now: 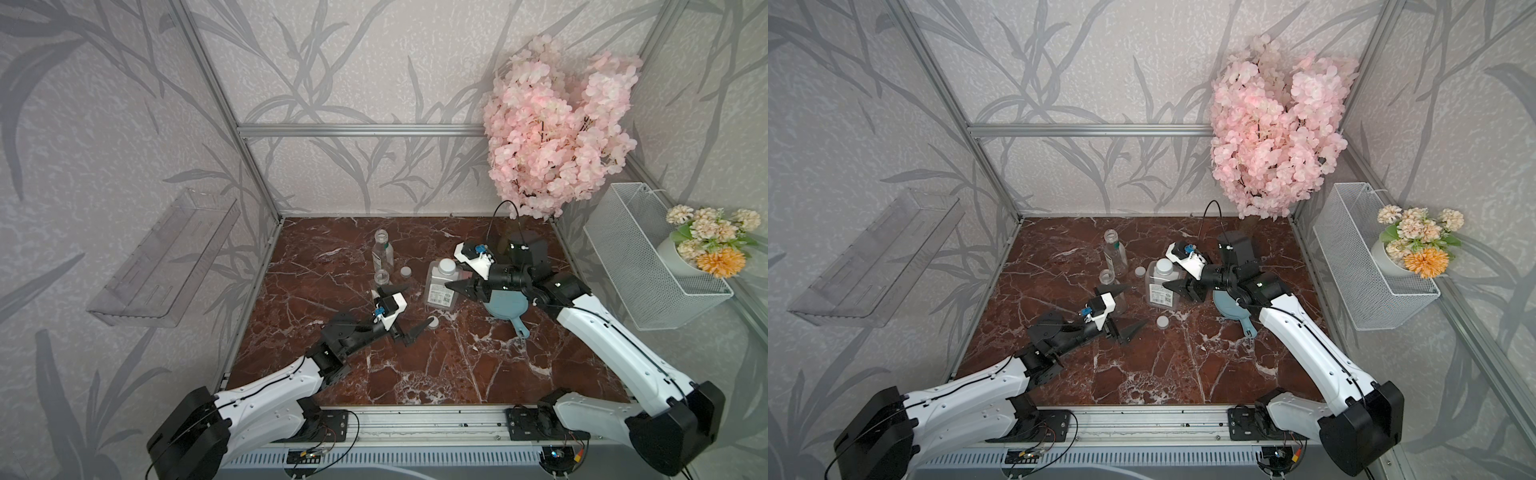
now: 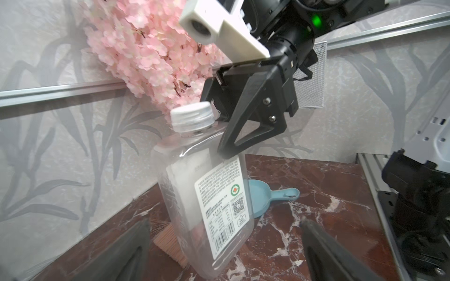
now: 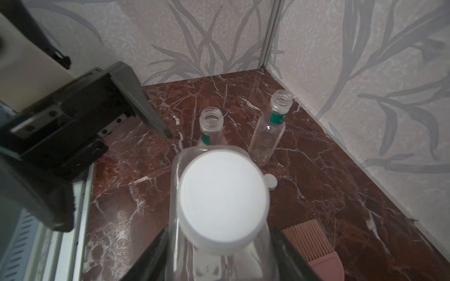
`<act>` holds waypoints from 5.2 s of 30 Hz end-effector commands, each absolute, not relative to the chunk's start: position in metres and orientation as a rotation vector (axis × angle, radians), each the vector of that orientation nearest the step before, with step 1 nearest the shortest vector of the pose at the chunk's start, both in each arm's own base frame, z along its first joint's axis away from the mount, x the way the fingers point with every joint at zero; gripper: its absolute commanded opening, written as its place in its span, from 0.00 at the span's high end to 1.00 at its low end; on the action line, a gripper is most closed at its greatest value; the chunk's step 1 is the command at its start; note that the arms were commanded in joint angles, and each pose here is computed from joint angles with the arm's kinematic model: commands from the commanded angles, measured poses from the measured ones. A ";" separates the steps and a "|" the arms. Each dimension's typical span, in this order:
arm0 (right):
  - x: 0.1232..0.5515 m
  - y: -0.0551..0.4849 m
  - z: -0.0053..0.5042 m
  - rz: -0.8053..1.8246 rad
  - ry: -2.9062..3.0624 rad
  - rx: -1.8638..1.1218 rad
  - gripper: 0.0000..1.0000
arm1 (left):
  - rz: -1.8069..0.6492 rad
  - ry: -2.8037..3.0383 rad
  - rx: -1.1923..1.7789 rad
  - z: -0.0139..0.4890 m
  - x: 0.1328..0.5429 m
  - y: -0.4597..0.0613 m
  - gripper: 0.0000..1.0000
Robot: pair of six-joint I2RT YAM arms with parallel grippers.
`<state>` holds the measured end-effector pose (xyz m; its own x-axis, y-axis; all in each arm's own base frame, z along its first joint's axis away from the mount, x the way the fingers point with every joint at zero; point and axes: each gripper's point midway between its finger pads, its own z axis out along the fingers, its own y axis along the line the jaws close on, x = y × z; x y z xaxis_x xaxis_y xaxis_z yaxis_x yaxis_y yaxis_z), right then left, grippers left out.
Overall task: Screw on the bottle caps
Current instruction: Place the plastic bottle at the center of the board, then pick up the plastic bottle at the center of the board.
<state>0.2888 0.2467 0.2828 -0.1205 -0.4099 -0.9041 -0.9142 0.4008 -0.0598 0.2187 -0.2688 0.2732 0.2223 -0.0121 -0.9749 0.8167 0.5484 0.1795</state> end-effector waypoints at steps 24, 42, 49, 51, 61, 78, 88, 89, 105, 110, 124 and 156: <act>0.543 0.282 0.197 0.276 1.763 -0.674 0.84 | -0.237 1.398 0.157 0.301 0.260 -0.135 0.00; 0.542 0.286 0.150 0.305 1.878 -0.714 0.56 | -0.233 1.441 -0.007 0.286 0.276 -0.109 0.00; 0.538 0.278 0.194 0.262 1.820 -0.724 0.23 | -0.224 1.483 -0.129 0.272 0.286 -0.082 0.00; 0.532 0.274 0.212 0.247 1.799 -0.730 0.16 | -0.226 1.494 -0.155 0.266 0.287 -0.078 0.00; 0.442 0.280 0.282 0.354 1.653 -0.828 0.01 | -0.276 1.539 -0.255 0.232 0.287 -0.069 0.00; 0.327 0.401 0.242 0.581 1.532 -0.921 0.01 | -0.266 1.616 -0.311 0.196 0.288 -0.064 0.00; 0.338 0.432 0.199 0.647 1.609 -0.926 0.10 | -0.263 1.600 -0.287 0.202 0.284 -0.062 0.00; 0.337 0.433 0.197 0.655 1.613 -0.927 0.15 | -0.258 1.601 -0.284 0.202 0.284 -0.062 0.00; 0.314 0.398 0.230 0.712 1.624 -1.005 0.74 | -0.328 1.543 -0.155 0.226 0.284 -0.082 0.00; 0.293 0.344 0.261 0.778 1.636 -1.044 0.80 | -0.538 1.425 0.196 0.258 0.266 -0.141 0.00; 0.181 0.255 0.301 0.942 1.605 -1.301 0.94 | -1.120 1.129 0.971 0.271 0.177 -0.267 0.00; 0.156 0.282 0.346 1.039 1.310 -1.446 0.94 | -1.299 1.118 1.371 0.240 0.138 -0.342 0.25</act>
